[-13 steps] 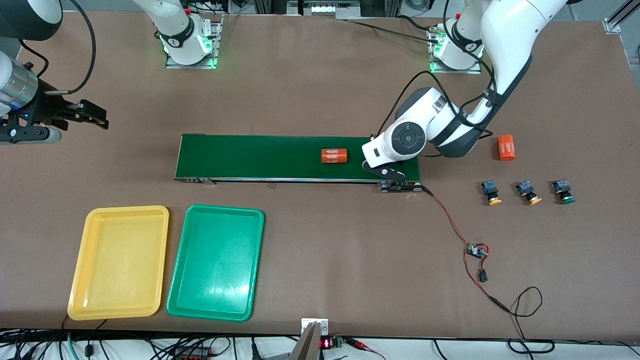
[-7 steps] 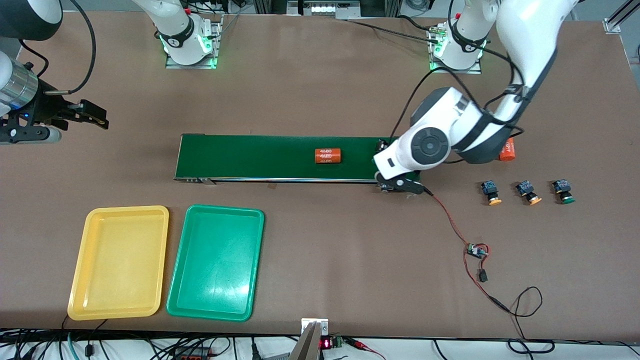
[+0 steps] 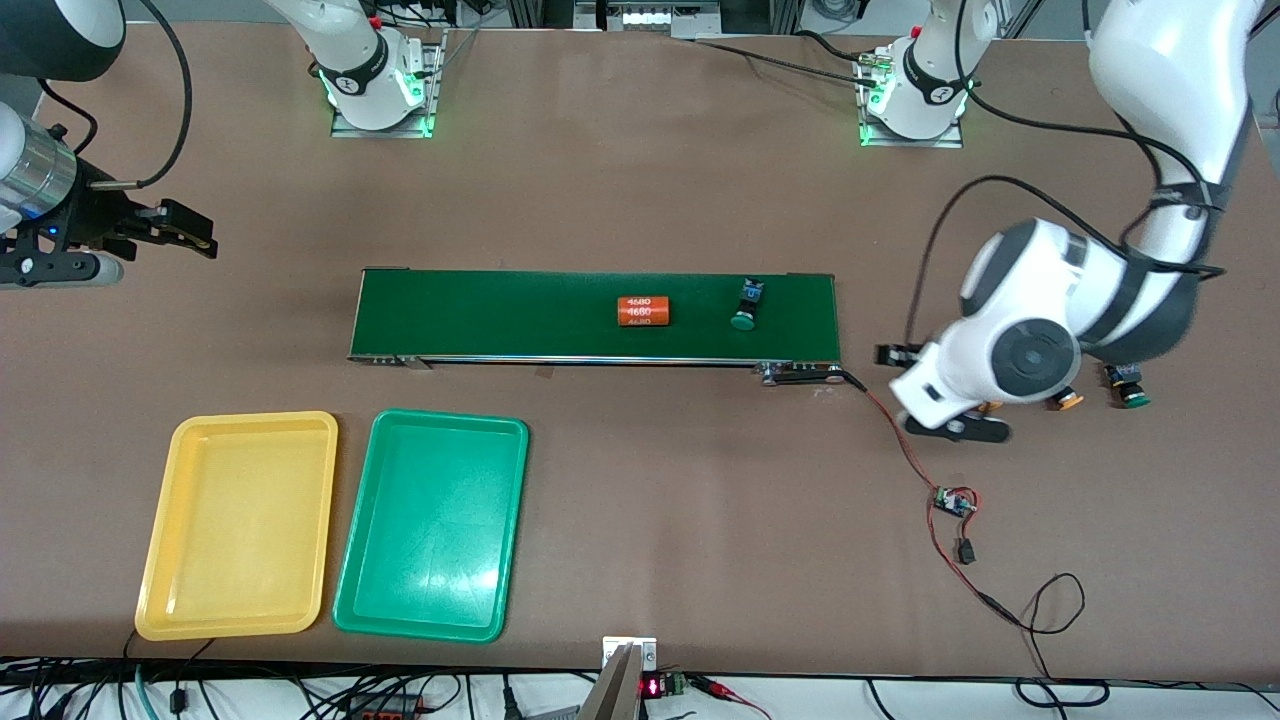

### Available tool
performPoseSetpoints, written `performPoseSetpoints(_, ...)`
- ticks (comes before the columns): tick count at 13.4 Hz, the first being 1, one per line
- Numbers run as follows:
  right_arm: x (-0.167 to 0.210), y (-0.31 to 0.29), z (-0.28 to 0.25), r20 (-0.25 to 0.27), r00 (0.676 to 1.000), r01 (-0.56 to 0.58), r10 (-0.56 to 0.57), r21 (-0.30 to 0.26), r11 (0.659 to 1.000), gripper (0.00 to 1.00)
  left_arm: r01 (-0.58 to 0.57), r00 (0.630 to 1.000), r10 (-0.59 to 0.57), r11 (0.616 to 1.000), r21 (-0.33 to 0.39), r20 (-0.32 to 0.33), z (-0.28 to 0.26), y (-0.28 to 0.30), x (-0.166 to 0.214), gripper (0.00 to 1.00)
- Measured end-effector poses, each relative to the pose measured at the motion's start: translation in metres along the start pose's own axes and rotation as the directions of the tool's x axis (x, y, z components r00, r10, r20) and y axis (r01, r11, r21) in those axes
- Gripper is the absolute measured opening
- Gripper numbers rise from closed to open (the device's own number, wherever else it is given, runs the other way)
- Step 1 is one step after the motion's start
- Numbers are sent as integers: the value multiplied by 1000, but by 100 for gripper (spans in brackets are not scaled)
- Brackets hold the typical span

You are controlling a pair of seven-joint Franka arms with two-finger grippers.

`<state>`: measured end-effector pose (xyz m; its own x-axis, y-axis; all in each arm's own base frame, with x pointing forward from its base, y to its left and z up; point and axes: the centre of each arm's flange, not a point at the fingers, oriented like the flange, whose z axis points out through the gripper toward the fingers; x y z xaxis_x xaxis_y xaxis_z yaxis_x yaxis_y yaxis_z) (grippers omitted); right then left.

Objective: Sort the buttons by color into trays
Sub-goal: 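Reach the left gripper to the yellow-capped button, then grasp the yellow button with the left gripper and place it on the belt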

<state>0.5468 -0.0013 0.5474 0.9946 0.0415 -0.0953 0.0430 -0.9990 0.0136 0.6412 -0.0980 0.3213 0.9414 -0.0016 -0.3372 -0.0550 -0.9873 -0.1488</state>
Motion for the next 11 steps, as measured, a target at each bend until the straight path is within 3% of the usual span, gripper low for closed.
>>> performPoseSetpoints(6,-1,0,3,8,1000,-1,1,0,1000,100,143,987,-139,989,-42,80,95,-93,30,100)
performPoseSetpoints(11,-13,-10,13,14,1000,16,-16,1,1000,100,156,987,-152,982,-105,49,157,-105,26,100)
